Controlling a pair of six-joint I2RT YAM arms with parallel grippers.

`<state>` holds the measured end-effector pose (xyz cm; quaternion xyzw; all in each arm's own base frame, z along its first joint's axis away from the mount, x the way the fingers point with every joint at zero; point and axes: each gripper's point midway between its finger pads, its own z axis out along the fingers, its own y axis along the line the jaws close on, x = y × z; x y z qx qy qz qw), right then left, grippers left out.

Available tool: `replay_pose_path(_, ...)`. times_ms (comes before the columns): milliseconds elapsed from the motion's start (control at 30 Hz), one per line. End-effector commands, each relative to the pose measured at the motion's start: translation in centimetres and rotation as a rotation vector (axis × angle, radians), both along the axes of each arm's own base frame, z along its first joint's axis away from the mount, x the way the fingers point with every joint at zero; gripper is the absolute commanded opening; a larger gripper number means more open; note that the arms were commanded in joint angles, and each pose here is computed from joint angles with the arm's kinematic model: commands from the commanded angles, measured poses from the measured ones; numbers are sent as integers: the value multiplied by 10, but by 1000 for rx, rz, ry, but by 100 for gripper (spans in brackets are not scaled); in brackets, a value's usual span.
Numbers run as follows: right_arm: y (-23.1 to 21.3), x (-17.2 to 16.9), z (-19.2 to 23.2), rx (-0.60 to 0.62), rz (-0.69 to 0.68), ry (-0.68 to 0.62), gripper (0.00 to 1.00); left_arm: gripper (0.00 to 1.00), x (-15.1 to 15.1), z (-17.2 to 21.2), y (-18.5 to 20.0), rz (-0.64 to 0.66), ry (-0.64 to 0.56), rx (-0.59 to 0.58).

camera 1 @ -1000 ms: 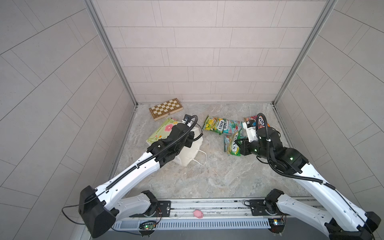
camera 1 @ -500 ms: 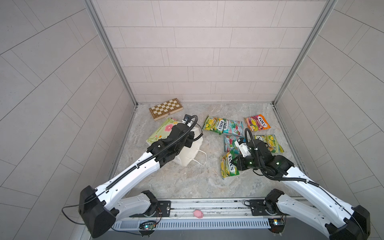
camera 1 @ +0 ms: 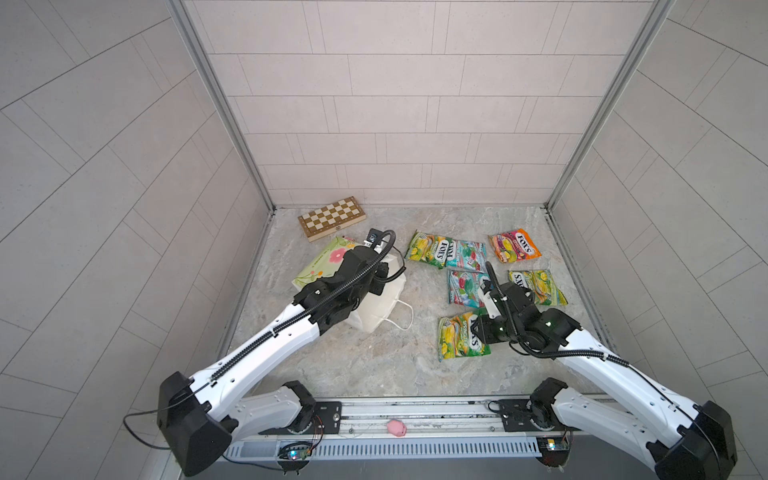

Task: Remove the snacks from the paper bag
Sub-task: 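Lower the green pack onto the table nearer the robot and release it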

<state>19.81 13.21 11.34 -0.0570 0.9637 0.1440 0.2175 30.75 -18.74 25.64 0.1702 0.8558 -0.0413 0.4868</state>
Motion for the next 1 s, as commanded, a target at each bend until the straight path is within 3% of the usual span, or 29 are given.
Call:
replay_pose_path(0, -24, 5, 5, -120, -76, -17, 41, 0, 1, 14, 0, -1, -29, -10)
replay_pose_path(233, -67, 15, 18, -292, -246, -105, 46, 0, 1, 15, 0, 0, -32, -12)
replay_pose_path(333, -70, 18, 24, -285, -271, -143, 47, 0, 1, 15, 1, 1, -32, -10)
replay_pose_path(700, 49, 40, 18, 261, -31, -128, 49, 0, -6, 30, -4, -37, -52, -86)
replay_pose_path(967, 107, 47, 1, 312, 99, -79, 53, 0, -20, 60, -7, -66, -103, -245)
